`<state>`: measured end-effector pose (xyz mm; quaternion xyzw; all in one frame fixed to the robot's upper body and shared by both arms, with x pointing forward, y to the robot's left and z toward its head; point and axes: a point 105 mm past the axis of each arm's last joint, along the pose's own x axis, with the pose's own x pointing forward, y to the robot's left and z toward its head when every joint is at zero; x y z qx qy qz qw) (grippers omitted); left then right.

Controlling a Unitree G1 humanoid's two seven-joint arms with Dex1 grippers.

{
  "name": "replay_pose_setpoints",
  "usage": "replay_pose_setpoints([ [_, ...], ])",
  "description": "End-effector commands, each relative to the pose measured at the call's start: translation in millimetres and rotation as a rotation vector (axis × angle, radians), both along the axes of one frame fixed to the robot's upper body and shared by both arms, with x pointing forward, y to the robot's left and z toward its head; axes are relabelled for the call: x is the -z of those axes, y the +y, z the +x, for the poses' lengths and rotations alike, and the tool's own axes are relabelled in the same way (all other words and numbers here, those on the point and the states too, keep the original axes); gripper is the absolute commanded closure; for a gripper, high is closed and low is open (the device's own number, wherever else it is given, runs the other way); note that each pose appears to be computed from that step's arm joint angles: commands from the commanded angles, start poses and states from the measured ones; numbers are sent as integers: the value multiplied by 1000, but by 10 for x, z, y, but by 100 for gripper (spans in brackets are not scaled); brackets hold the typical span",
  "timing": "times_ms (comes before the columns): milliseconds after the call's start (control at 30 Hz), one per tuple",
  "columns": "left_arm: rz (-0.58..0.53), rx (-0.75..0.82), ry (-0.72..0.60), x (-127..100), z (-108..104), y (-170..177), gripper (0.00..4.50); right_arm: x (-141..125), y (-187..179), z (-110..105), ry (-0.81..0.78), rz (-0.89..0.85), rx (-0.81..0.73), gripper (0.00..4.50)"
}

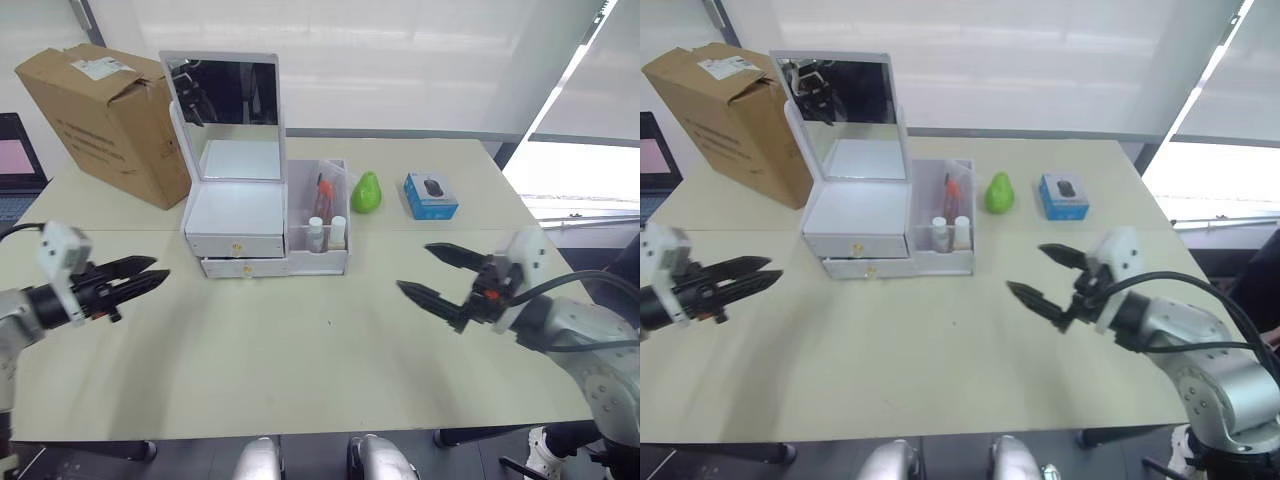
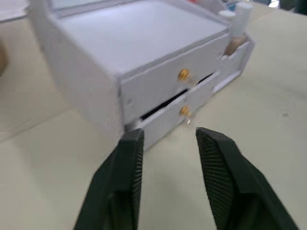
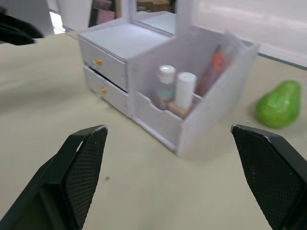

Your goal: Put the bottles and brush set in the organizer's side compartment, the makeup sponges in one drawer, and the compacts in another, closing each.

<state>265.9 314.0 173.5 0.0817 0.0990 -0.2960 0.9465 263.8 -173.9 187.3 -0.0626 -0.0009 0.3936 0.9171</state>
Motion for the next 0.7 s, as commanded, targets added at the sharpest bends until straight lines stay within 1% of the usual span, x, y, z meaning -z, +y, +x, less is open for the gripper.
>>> replay_pose_setpoints([
  [33,49,-66,-73,-140,-85,171,103,-68,-238,-21,-61,-22,57,0],
  [100,51,-75,-70,-85,-112,171,45,-9,-333,-15,-47,-33,84,0],
  [133,43,-62,-63,-46,-112,118,12,19,-362,-11,-41,-41,91,0],
  [167,37,-51,-58,-20,-111,77,6,36,-377,-9,-38,-45,94,0],
  [233,37,-21,-36,86,-61,-51,6,31,-368,2,-41,-39,90,0],
  [300,23,16,-12,206,4,-193,6,22,-347,17,-44,-36,85,0],
  [400,32,41,11,356,111,-334,6,15,-311,26,-44,-33,77,0],
  [433,12,52,14,397,167,-406,6,12,-289,27,-44,-32,72,0],
  [533,-65,94,11,484,359,-641,60,-14,-200,27,-52,-31,55,0],
  [567,-81,103,5,496,408,-695,89,-30,-175,27,-57,-30,50,0],
  [600,-91,111,3,501,442,-737,128,-48,-155,30,-63,-28,47,0],
  [633,-99,125,5,513,473,-791,152,-66,-135,29,-68,-27,44,0],
  [700,-98,131,16,564,537,-839,216,-86,-98,24,-73,-25,39,0],
])
